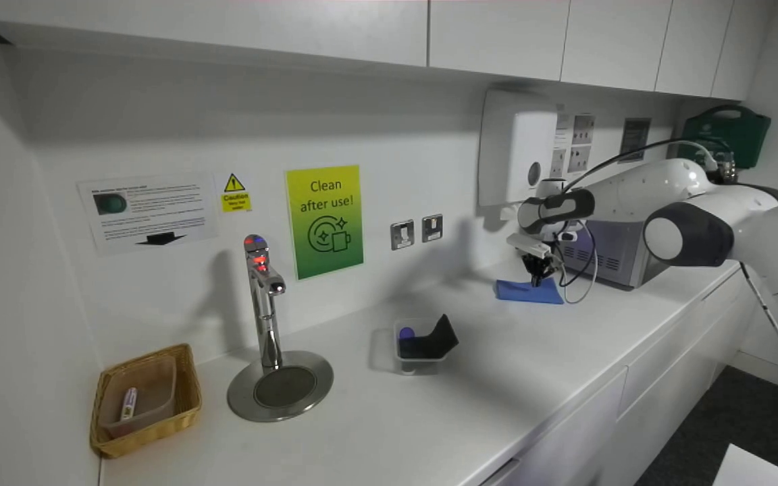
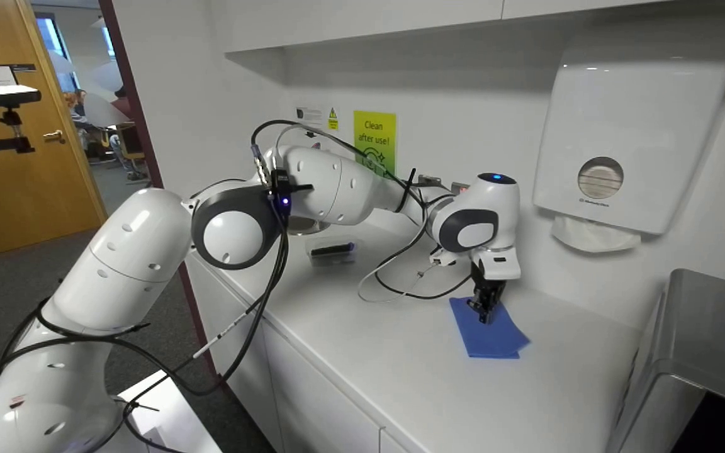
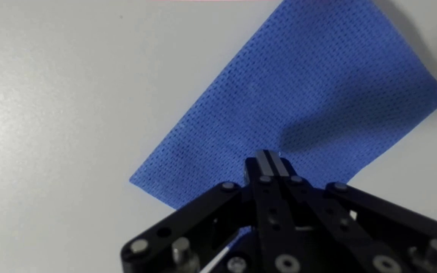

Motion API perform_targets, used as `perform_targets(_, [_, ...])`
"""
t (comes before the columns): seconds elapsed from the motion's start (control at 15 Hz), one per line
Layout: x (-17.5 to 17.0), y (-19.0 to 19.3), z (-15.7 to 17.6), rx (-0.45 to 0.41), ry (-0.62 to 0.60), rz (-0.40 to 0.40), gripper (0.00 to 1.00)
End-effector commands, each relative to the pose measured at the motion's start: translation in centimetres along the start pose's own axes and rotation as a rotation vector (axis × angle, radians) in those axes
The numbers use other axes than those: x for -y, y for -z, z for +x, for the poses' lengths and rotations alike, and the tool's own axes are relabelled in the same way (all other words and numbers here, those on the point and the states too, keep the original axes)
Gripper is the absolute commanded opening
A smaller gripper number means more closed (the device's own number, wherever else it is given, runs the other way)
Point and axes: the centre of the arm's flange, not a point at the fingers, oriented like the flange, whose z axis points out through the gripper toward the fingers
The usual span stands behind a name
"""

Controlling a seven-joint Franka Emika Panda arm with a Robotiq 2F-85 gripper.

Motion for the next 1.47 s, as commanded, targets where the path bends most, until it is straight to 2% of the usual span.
perform_targets(0.0, [-0.1,-0.2,0.6,0.028,-0.015,-0.012,0.0])
perform_targets(0.73, [0.2,-2.8,1.0,0.034,-0.031,-0.042,0.0])
perform_targets(1.4, [1.3,-2.1,-0.2,0.062,-0.014,-0.019,0.0])
